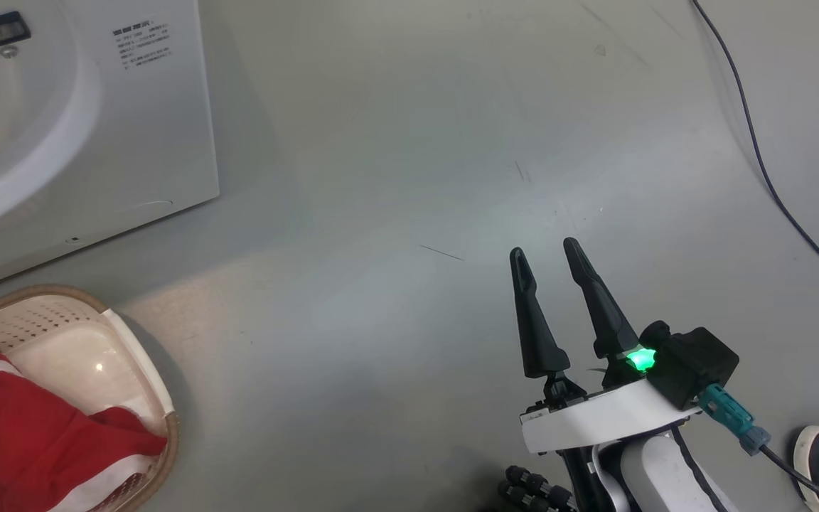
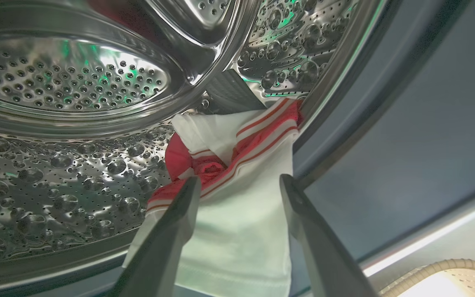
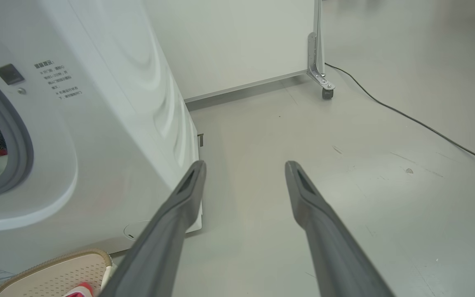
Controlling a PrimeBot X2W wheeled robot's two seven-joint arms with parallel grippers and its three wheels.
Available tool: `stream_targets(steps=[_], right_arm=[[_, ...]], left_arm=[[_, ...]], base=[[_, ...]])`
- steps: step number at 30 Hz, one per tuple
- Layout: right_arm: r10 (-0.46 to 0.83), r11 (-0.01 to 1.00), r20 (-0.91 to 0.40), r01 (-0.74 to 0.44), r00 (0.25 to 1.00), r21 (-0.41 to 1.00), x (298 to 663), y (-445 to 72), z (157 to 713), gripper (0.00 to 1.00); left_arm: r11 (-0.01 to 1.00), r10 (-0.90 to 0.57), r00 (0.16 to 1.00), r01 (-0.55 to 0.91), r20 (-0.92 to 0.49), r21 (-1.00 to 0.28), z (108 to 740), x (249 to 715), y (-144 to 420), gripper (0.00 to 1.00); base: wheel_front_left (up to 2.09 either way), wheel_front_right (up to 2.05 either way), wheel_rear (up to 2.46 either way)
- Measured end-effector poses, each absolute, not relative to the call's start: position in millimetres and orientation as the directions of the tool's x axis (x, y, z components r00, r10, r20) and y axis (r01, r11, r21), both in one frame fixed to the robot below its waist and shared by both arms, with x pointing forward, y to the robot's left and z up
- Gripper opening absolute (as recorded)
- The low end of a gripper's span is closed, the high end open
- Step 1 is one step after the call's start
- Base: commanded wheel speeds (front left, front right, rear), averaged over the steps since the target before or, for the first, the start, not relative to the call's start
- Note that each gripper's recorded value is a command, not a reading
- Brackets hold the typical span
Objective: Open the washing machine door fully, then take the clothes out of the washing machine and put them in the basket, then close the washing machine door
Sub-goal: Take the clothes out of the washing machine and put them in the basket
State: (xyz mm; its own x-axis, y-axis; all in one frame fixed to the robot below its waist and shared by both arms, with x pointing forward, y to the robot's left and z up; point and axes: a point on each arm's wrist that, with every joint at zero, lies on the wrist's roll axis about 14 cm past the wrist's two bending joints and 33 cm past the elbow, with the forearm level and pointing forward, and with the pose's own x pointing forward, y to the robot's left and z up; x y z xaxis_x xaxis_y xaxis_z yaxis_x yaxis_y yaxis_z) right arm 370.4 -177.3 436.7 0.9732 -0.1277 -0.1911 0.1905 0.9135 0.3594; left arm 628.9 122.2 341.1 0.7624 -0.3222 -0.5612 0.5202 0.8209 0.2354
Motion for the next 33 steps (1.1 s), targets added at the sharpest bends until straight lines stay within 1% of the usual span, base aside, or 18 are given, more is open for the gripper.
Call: stream_targets(steps=[3, 7, 10, 17, 22, 27, 33], right_arm=[[-0.133, 0.913, -0.204, 0.200, 0.970, 0.355, 370, -177, 433, 1.00], [-0.150, 0.911, -0.221, 0.221, 0.964, 0.347, 370, -181, 429, 1.00], [-0.142, 0.913, -0.227, 0.216, 0.964, 0.346, 372, -178, 427, 1.00], [-0.150, 0.914, -0.241, 0.227, 0.959, 0.335, 373, -180, 422, 1.00], [-0.155, 0.915, -0.257, 0.237, 0.954, 0.328, 373, -180, 417, 1.00], [-0.146, 0.918, -0.256, 0.228, 0.955, 0.324, 378, -178, 416, 1.00], [-0.150, 0.921, -0.260, 0.230, 0.954, 0.315, 379, -178, 415, 1.00]], left_arm=[[0.814, -0.298, 0.767, 0.515, -0.568, 0.269, 341, 642, 129, 1.00], [0.822, -0.274, 0.735, 0.514, -0.621, 0.246, 325, 645, 130, 1.00], [0.838, -0.261, 0.708, 0.504, -0.656, 0.210, 313, 645, 131, 1.00], [0.851, -0.240, 0.695, 0.487, -0.678, 0.198, 308, 657, 130, 1.00], [0.836, -0.236, 0.670, 0.510, -0.704, 0.204, 298, 661, 124, 1.00], [0.837, -0.209, 0.671, 0.499, -0.711, 0.225, 295, 670, 132, 1.00], [0.841, -0.189, 0.651, 0.494, -0.735, 0.222, 287, 670, 134, 1.00]], base=[[0.00, 0.00, 0.00], [0.00, 0.00, 0.00], [0.00, 0.00, 0.00], [0.00, 0.00, 0.00], [0.00, 0.00, 0.00], [0.00, 0.00, 0.00], [0.00, 0.00, 0.00]])
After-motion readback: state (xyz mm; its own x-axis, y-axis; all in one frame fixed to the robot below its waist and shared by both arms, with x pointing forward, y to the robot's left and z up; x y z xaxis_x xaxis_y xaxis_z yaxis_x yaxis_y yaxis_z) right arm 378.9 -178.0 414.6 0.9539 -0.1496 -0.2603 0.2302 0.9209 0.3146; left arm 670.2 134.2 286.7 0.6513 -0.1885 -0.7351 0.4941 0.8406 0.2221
